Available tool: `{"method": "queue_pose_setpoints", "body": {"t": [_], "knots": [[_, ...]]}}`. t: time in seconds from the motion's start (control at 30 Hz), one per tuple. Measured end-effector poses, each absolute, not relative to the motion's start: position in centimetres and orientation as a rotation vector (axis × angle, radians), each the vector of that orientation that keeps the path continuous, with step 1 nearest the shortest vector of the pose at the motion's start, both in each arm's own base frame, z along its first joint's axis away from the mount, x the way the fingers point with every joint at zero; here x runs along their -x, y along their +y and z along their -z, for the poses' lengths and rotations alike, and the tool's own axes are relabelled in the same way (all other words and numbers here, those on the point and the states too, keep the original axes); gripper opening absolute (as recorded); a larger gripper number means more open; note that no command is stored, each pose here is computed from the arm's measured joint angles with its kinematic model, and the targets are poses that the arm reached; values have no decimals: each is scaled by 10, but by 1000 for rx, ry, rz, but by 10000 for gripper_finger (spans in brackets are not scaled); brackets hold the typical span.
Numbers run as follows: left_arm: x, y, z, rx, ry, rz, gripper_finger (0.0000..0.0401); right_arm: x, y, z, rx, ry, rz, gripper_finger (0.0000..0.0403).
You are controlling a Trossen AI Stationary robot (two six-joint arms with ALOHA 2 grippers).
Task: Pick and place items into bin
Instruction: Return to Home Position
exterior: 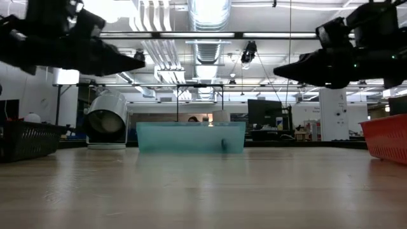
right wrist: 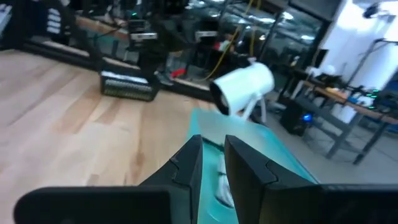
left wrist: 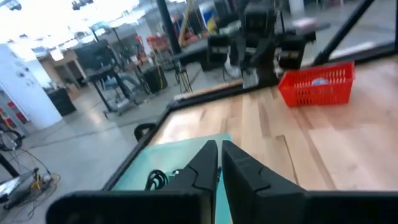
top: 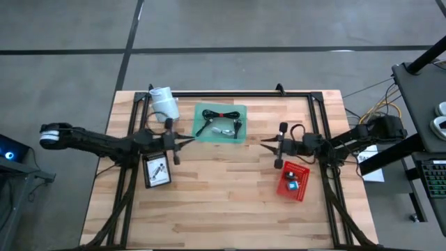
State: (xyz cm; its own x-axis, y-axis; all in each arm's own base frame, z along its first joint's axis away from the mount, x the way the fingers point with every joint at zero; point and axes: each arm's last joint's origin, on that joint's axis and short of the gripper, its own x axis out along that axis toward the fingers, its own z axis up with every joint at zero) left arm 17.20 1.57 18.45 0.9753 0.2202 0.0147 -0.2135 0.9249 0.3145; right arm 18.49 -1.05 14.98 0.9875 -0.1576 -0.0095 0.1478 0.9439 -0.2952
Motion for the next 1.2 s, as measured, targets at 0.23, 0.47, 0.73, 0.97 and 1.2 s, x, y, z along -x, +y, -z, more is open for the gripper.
{"method": "queue_pose_setpoints", "body": {"t": [0.23,0.47,0.73,0.97,1.2], "knots": [[-135,13,-174,-316,-34,-236,1,-167,-13,-148,284,-13,190,56],[-118,12,-171,-264,8,-228,0,-164,-15,-148,291,20,197,56],[-99,11,-168,-211,11,-217,0,-157,-23,-143,250,101,58,37],[-100,10,-166,-216,34,-192,0,-146,-31,-146,82,138,116,9],[-101,10,-164,-177,47,-192,0,-137,-19,-154,26,113,109,8]]}}
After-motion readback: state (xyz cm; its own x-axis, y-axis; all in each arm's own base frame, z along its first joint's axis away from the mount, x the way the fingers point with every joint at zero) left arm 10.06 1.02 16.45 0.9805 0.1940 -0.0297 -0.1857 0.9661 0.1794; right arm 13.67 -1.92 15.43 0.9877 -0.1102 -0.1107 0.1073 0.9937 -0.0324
